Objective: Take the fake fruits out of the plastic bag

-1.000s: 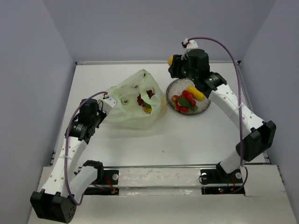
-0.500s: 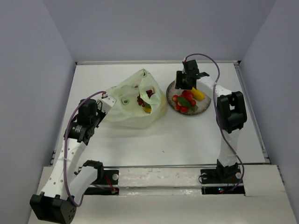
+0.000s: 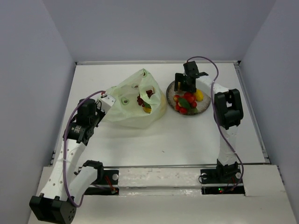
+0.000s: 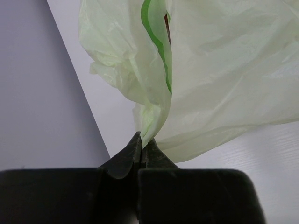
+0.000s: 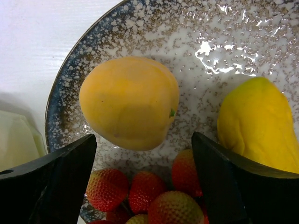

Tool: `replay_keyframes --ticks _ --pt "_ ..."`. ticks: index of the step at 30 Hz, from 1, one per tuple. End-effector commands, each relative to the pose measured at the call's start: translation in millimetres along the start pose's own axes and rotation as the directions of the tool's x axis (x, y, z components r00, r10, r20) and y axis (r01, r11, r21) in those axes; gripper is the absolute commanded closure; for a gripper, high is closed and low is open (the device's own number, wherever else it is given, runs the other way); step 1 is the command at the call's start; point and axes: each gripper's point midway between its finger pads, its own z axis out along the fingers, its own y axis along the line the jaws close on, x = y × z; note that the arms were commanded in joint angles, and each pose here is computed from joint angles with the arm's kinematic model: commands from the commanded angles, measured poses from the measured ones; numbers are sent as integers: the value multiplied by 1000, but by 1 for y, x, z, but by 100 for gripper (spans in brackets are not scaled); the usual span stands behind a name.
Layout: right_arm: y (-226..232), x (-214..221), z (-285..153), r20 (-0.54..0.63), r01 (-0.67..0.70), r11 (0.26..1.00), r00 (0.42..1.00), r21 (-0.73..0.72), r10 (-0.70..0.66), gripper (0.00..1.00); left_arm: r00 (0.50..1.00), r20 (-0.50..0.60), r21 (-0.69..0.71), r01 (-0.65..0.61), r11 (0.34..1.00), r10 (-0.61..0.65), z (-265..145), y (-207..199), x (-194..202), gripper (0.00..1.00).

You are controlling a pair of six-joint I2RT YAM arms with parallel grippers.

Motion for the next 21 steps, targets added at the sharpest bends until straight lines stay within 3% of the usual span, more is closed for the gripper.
replay_keyframes --ticks 1,4,7,9,13,15,16,19,21 --pt "2 -28 -29 71 12 1000 997 16 -13 9 998 64 -34 9 999 -6 -9 13 -20 96" --pt "1 -30 -38 72 24 1000 997 16 -25 8 998 68 -33 6 999 -4 -9 13 -21 96" --pt "5 -55 -72 146 22 1000 989 14 -24 8 997 71 -35 8 999 -5 -10 14 -22 96" --pt "34 -83 -111 242 61 998 969 -20 -54 9 997 79 -30 18 999 -15 -12 13 -24 96" --pt "140 -126 -237 522 259 962 834 -86 -177 9 991 128 32 29 999 -33 -16 3 -33 96" --pt "191 -117 -270 572 339 927 798 -162 -192 9 988 152 50 26 998 -34 -18 0 -36 94" --pt "236 -92 -283 570 405 876 797 -261 -199 10 985 169 71 22 997 -34 -19 -4 -39 94" --pt "297 -35 -280 491 454 765 846 -458 -208 13 983 178 79 27 997 -41 -19 -6 -39 94" --pt "314 -10 -256 418 432 737 881 -520 -221 20 986 163 73 33 997 -44 -20 -5 -37 94"
